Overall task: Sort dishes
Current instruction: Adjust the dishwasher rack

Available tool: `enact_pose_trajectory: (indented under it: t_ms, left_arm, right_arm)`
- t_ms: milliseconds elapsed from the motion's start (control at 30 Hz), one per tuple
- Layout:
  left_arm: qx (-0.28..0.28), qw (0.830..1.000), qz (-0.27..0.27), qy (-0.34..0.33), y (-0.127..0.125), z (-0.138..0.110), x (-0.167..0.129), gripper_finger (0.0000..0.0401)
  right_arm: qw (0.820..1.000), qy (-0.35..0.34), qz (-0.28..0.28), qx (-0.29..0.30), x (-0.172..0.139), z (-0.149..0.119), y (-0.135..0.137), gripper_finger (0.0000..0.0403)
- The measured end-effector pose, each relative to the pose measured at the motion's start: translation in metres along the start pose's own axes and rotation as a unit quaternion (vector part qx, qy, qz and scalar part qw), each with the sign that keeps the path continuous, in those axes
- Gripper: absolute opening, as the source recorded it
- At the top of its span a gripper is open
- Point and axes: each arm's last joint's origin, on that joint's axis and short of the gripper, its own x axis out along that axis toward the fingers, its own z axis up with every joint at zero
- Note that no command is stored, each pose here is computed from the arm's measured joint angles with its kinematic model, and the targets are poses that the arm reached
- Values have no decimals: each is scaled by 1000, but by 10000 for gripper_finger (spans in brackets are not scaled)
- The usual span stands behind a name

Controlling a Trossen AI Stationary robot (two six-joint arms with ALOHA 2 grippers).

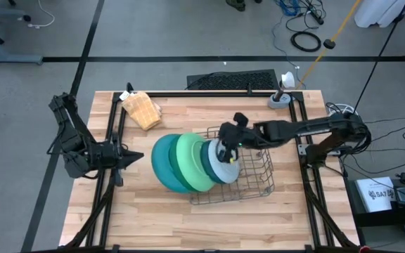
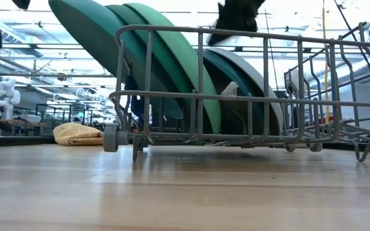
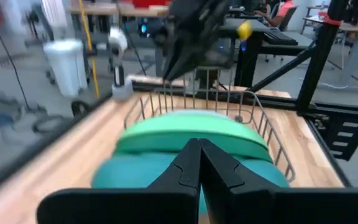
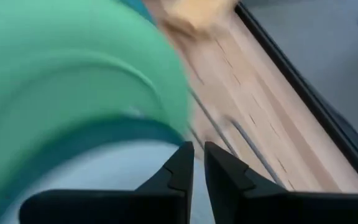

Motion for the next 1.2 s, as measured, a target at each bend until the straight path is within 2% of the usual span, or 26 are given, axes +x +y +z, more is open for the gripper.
enact_pose_trajectory:
  t_ms: [200, 367, 533, 833, 1067, 1200]
  left_arm:
    - [-87, 994, 11, 71, -3, -21, 7, 8]
    - [-127, 985, 7, 115, -10, -32, 9, 8]
    - [-116, 983, 30, 141, -16, -42, 16, 8]
    - [-115, 980, 103, 126, -14, -44, 38, 8]
    - [-90, 987, 105, 79, -16, -28, 55, 8]
    - [-72, 987, 110, 95, -12, -28, 71, 8]
  right_arm:
    - [995, -66, 50, -47, -17, 5, 28, 17]
    - [994, -81, 35, -59, -22, 1, 41, 5]
    - [992, -100, 47, -63, -27, 1, 50, 2]
    - [986, -149, 44, -61, -28, 7, 61, 2]
    - [986, -147, 50, -63, -14, 3, 74, 2]
    - [986, -143, 49, -65, 0, -1, 82, 2]
